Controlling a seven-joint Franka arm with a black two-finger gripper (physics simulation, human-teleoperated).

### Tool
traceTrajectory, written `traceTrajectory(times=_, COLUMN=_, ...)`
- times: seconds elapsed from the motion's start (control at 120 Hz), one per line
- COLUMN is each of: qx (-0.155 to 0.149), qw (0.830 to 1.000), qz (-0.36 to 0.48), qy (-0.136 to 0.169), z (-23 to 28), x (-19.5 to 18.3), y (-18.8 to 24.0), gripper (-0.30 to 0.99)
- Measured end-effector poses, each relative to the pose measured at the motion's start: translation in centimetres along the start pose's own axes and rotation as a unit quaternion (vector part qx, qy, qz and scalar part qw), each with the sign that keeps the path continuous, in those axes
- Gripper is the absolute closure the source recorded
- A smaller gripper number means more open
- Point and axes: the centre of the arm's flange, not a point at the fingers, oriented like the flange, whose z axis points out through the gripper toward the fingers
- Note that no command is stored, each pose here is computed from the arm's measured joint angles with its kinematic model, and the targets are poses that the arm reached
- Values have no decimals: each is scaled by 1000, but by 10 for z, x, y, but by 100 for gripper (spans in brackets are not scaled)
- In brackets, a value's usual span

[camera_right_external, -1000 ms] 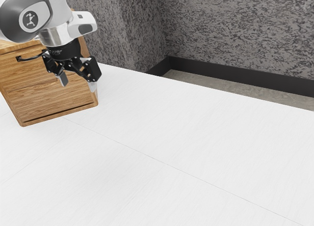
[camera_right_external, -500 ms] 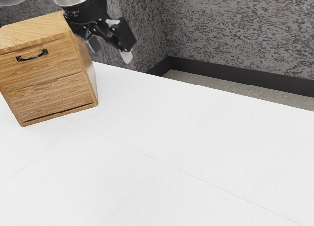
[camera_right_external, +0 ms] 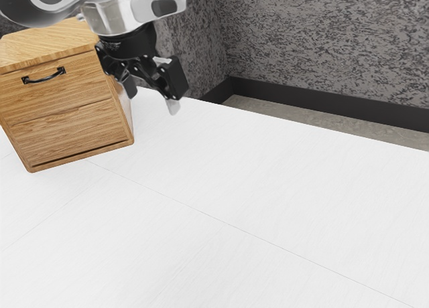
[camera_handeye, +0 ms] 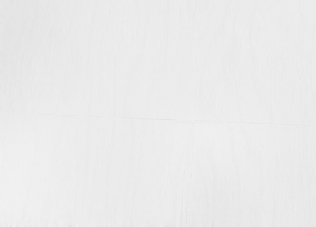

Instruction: Pull the drawer handle with one arm to open the drawer

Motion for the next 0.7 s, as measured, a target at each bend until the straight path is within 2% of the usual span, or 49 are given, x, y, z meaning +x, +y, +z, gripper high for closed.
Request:
traceTrajectory(times=0.025, qx=-4, qw=1000, qz=2, qy=-5, z=4, x=0, y=2, gripper=0)
traceTrajectory(times=0.075, qx=-17, qw=999, qz=13, qy=-37, z=28, x=0, y=18, gripper=0)
traceTrajectory(times=0.217, qx=-77, qw=990, qz=31, qy=-117, z=77, x=-10, y=50, gripper=0)
traceTrajectory(times=0.308, qx=-83, qw=987, qz=33, qy=-137, z=93, x=-12, y=45, gripper=0)
traceTrajectory(times=0.367, qx=-106, qw=976, qz=72, qy=-175, z=124, x=-32, y=60, gripper=0)
traceTrajectory(times=0.417, qx=-134, qw=967, qz=92, qy=-194, z=145, x=-54, y=47, gripper=0)
traceTrajectory(times=0.475, qx=-151, qw=967, qz=103, qy=-178, z=148, x=-76, y=21, gripper=0)
traceTrajectory(times=0.525, qx=-149, qw=973, qz=112, qy=-136, z=126, x=-114, y=-2, gripper=0)
traceTrajectory(times=0.558, qx=-126, qw=981, qz=110, qy=-97, z=101, x=-149, y=-11, gripper=0)
traceTrajectory(times=0.625, qx=-51, qw=992, qz=109, qy=-22, z=54, x=-203, y=-3, gripper=0)
traceTrajectory(times=0.667, qx=-20, qw=993, qz=119, qy=-2, z=46, x=-223, y=4, gripper=0)
traceTrajectory(times=0.7, qx=-9, qw=992, qz=126, qy=4, z=47, x=-232, y=4, gripper=0)
